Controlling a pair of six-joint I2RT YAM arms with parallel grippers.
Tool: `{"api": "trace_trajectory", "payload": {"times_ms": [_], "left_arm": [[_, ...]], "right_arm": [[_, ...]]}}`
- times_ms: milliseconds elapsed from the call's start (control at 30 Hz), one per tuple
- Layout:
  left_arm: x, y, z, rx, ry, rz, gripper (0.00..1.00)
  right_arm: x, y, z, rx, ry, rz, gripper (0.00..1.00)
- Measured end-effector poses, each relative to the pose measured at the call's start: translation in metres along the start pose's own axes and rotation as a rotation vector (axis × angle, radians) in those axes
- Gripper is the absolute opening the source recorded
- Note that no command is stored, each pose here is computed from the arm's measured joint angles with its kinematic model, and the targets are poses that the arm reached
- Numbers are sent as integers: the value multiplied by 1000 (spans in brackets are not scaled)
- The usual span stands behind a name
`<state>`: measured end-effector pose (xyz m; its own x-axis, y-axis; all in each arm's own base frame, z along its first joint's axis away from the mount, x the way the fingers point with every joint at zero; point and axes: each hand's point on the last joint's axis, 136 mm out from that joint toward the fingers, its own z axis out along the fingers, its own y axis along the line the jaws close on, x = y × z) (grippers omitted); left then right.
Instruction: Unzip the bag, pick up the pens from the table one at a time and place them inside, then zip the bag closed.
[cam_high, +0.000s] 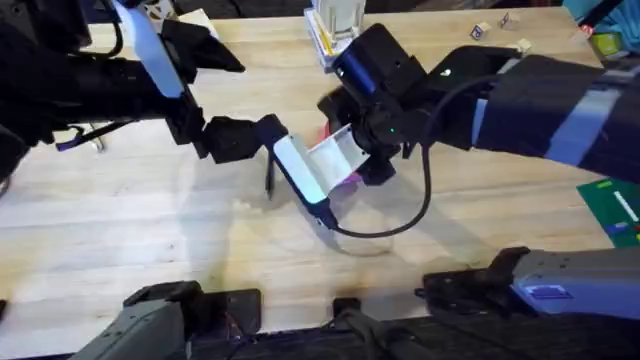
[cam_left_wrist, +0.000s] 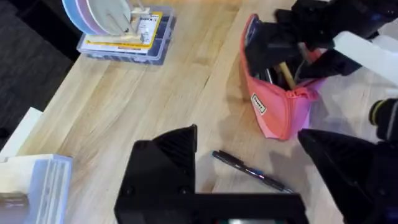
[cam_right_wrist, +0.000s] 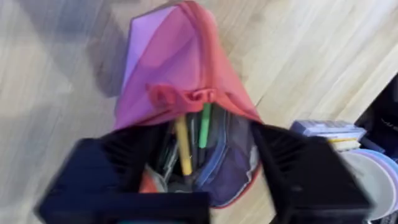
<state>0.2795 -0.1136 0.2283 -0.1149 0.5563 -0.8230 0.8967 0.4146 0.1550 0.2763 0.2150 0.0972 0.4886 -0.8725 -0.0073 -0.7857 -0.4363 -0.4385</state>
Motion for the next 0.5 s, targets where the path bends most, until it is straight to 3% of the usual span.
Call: {"api": "trace_trajectory", "payload": {"times_ms": [67,300,500], "left_arm": [[0,0,0,0,0,0,994],[0,0,0,0,0,0,993],[0,0,0,0,0,6,994]], "right_arm": [[0,-2,-1,7,3,1,991],[1,-3,-3,14,5,13,996],[4,-14,-32,96,-7,74,997]]}}
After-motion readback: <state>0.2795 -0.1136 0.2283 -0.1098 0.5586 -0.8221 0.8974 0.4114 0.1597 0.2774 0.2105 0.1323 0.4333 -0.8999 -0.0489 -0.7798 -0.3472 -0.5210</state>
